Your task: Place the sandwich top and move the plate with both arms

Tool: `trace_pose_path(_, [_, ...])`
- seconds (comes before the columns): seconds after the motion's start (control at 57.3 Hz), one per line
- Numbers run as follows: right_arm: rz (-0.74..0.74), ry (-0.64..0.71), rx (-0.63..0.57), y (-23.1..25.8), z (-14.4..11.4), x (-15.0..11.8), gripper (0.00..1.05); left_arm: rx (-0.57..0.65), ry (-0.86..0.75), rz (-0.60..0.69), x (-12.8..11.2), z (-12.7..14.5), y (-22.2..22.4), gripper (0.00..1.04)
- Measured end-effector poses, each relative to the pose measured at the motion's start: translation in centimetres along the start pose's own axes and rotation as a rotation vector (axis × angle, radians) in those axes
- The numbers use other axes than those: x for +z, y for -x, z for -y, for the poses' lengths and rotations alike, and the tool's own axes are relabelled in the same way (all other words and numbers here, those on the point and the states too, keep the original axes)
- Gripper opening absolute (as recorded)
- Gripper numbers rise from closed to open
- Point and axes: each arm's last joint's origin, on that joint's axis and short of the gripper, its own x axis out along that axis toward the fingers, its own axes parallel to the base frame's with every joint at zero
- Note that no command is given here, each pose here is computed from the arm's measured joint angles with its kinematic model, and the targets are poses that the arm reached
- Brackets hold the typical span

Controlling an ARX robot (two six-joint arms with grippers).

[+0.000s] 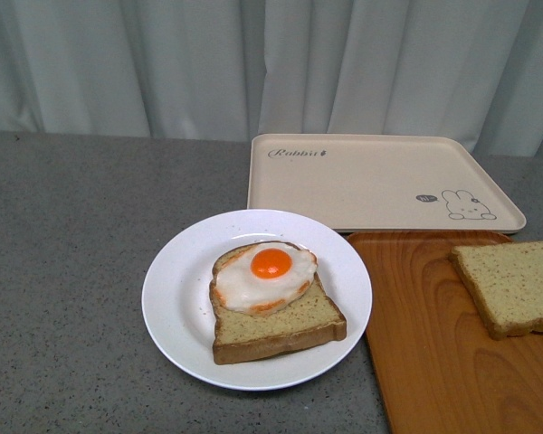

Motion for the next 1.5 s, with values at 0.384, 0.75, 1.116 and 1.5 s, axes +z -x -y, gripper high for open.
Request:
trace_pose_path(0.384, [0.0, 0.0, 0.0, 0.0, 0.0, 0.0, 0.96, 0.0, 0.0, 0.0, 0.0, 0.0, 0.0, 0.98])
trace_pose_path(0.75, [0.0, 0.0, 0.0, 0.0, 0.0, 0.0, 0.96, 0.0, 0.0, 0.0, 0.0, 0.0, 0.0, 0.98])
trace_pose_path(1.116, [0.0, 0.0, 0.0, 0.0, 0.0, 0.0, 0.96, 0.0, 0.0, 0.0, 0.0, 0.0, 0.0, 0.98])
trace_pose_path(1.5, [0.0, 0.0, 0.0, 0.0, 0.0, 0.0, 0.96, 0.0, 0.0, 0.0, 0.0, 0.0, 0.0, 0.98])
